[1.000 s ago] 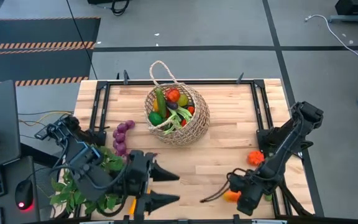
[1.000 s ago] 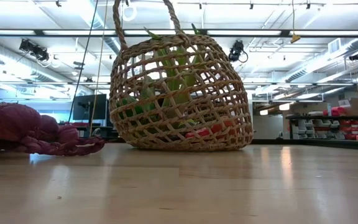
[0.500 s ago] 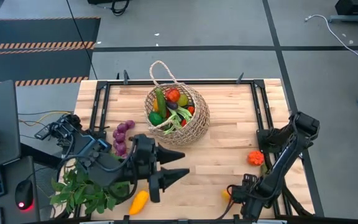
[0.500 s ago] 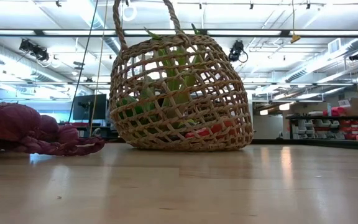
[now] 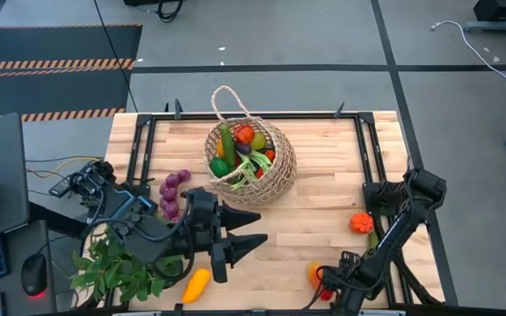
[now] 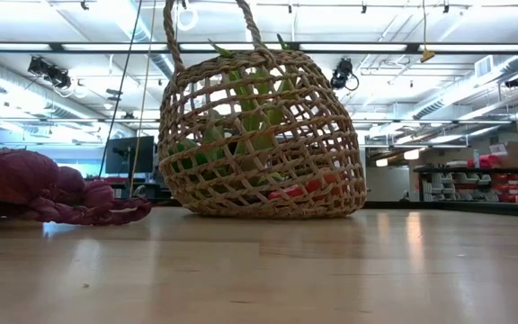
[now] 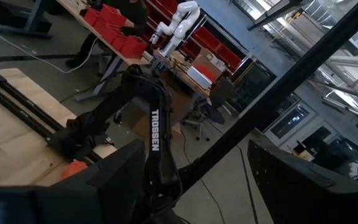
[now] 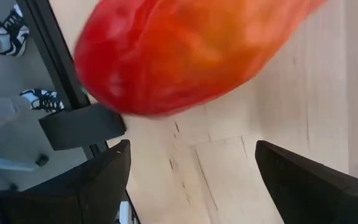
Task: Build produce basket
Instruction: Put the orange mango into the brown basket
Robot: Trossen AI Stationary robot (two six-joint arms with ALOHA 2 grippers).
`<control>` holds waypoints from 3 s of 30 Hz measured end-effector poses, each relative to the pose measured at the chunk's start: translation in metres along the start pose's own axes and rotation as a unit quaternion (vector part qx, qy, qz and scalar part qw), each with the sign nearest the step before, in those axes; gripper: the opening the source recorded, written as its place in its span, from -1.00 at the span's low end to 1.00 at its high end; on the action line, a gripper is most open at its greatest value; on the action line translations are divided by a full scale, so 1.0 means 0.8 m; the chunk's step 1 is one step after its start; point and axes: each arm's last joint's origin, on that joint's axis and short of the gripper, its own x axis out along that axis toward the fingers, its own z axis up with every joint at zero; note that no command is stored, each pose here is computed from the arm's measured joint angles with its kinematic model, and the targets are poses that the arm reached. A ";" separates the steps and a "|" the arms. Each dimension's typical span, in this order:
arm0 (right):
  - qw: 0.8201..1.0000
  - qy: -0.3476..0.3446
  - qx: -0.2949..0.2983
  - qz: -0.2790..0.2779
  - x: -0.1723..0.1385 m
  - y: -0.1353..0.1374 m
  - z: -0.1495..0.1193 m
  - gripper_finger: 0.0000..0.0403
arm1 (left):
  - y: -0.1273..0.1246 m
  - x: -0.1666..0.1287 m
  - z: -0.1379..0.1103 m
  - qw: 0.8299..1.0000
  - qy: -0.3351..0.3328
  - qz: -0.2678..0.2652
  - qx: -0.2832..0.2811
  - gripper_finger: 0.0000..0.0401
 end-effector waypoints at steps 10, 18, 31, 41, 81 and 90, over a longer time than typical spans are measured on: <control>1.000 0.003 0.028 -0.002 0.000 -0.001 0.000 0.67 | -0.002 -0.004 -0.006 1.000 0.010 -0.001 0.005 0.44; 0.999 0.008 0.045 -0.001 0.000 -0.001 0.000 0.29 | -0.001 -0.002 -0.007 1.000 0.010 0.001 -0.004 0.44; 0.990 0.025 0.135 0.040 -0.047 -0.007 -0.005 0.26 | -0.006 -0.007 -0.009 0.999 0.012 -0.007 -0.043 0.44; 0.957 -0.038 0.270 0.096 -0.086 -0.011 -0.003 0.46 | -0.006 -0.007 -0.009 0.999 0.013 -0.007 -0.041 0.44; 0.864 0.019 0.499 0.059 -0.001 -0.008 0.062 0.95 | -0.021 -0.038 -0.033 0.997 0.067 -0.032 -0.033 0.44; 0.874 0.027 0.481 0.067 0.010 -0.004 0.066 0.68 | -0.020 -0.036 -0.032 0.997 0.066 -0.031 -0.033 0.44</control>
